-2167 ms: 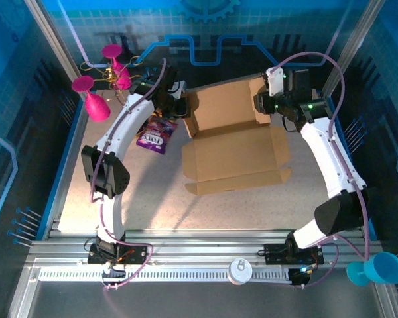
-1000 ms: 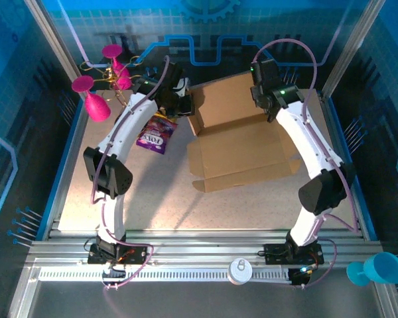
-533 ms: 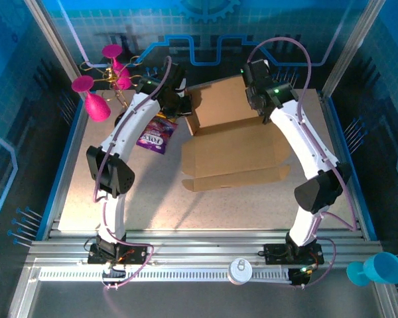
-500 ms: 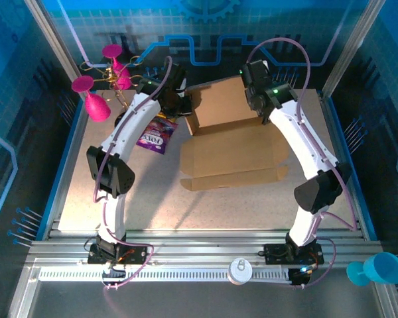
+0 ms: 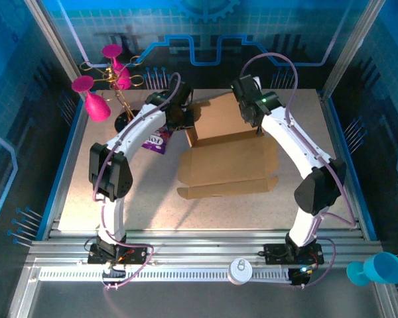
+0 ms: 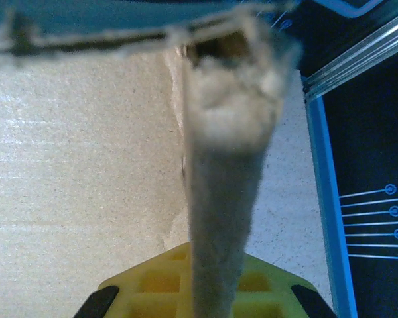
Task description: Fold the paper box
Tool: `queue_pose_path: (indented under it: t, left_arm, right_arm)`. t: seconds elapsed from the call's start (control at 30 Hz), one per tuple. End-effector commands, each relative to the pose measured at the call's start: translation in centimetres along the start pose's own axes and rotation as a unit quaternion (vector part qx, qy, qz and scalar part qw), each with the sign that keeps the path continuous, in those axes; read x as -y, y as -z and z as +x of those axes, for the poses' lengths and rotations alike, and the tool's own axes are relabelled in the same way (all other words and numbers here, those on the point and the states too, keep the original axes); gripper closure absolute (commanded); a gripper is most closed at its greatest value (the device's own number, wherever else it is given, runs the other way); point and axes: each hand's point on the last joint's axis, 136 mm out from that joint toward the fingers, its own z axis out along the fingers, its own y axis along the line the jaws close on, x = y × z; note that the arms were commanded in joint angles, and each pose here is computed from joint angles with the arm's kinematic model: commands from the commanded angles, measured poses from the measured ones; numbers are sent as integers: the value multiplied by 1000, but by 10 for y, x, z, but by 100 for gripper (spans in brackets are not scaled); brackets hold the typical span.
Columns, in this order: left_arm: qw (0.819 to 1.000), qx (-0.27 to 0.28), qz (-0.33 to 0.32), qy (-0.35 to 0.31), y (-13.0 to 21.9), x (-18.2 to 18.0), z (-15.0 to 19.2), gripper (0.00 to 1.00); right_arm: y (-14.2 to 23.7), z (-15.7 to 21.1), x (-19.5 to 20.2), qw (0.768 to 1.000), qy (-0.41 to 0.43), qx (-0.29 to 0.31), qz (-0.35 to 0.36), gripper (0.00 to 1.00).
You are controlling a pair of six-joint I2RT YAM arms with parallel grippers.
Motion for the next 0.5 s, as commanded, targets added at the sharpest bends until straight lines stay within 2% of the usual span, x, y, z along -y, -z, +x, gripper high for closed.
queue_pose_path:
  t: [0.0, 0.2, 0.47]
  left_arm:
    - [998, 45, 54, -3, 11, 20, -12, 98]
    - [997, 30, 72, 6, -16, 17, 5, 96]
    - [996, 12, 86, 26, -42, 15, 19, 88]
  right_arm:
    - [16, -8, -11, 998, -8, 36, -45, 100]
    - [3, 6, -22, 998, 5, 25, -52, 100]
    - [-10, 16, -32, 998, 14, 14, -52, 100]
